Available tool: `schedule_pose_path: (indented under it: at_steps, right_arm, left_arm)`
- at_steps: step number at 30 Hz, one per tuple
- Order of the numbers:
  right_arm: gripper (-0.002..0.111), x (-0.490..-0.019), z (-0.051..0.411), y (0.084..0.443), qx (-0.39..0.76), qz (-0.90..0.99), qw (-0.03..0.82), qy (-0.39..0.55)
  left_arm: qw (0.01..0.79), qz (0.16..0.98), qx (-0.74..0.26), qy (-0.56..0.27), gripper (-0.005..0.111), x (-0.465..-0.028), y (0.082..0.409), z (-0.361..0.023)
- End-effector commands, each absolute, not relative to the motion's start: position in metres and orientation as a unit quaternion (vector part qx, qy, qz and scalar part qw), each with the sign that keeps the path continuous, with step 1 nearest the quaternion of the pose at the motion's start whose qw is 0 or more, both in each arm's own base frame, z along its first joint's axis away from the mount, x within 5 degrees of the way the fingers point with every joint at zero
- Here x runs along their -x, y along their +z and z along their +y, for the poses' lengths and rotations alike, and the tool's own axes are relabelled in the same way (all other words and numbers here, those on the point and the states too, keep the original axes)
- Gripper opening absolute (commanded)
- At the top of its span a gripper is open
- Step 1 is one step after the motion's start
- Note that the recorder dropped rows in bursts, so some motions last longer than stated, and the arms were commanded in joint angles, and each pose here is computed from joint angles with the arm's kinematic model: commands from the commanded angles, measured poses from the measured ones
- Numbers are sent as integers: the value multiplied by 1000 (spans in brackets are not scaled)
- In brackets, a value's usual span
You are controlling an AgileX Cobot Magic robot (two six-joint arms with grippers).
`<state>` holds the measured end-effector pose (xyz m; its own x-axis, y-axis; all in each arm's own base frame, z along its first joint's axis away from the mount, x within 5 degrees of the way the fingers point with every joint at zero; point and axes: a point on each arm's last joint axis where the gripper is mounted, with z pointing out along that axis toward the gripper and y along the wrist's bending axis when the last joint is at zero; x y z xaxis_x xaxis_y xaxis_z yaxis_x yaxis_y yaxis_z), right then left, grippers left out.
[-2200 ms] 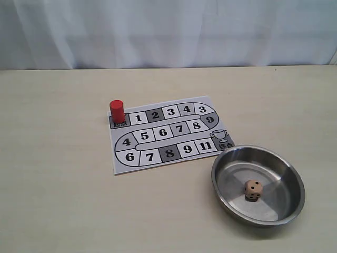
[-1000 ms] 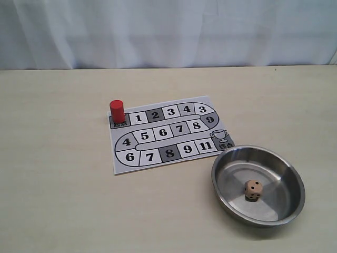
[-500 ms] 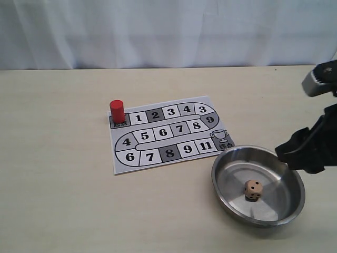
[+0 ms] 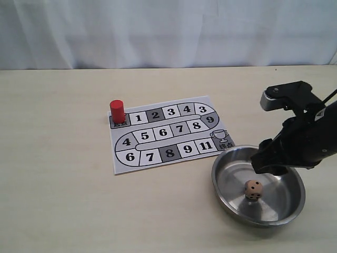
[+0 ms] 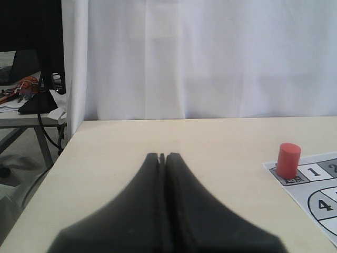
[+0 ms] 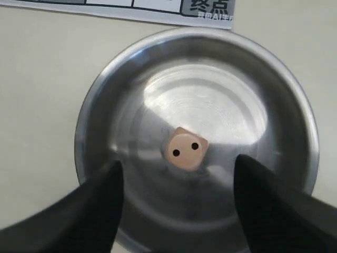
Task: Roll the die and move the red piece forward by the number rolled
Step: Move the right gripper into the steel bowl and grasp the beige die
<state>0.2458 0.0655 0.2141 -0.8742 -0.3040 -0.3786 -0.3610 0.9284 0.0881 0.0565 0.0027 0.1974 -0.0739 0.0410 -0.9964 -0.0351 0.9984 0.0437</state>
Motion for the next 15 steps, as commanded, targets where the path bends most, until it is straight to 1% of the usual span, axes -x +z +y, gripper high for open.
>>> schedule_pose_path:
  at_steps: [1, 10, 15]
  right_arm:
    - [58, -256, 69, 203, 163, 966, 181, 83]
    - [58, -264, 70, 172, 159, 975, 131, 79]
    - [58, -268, 73, 156, 138, 980, 108, 92]
  left_arm:
    - [687, 726, -1, 26, 0, -56, 200, 3]
    - [687, 726, -1, 26, 0, -56, 200, 3]
    - [687, 726, -1, 26, 0, -56, 200, 3]
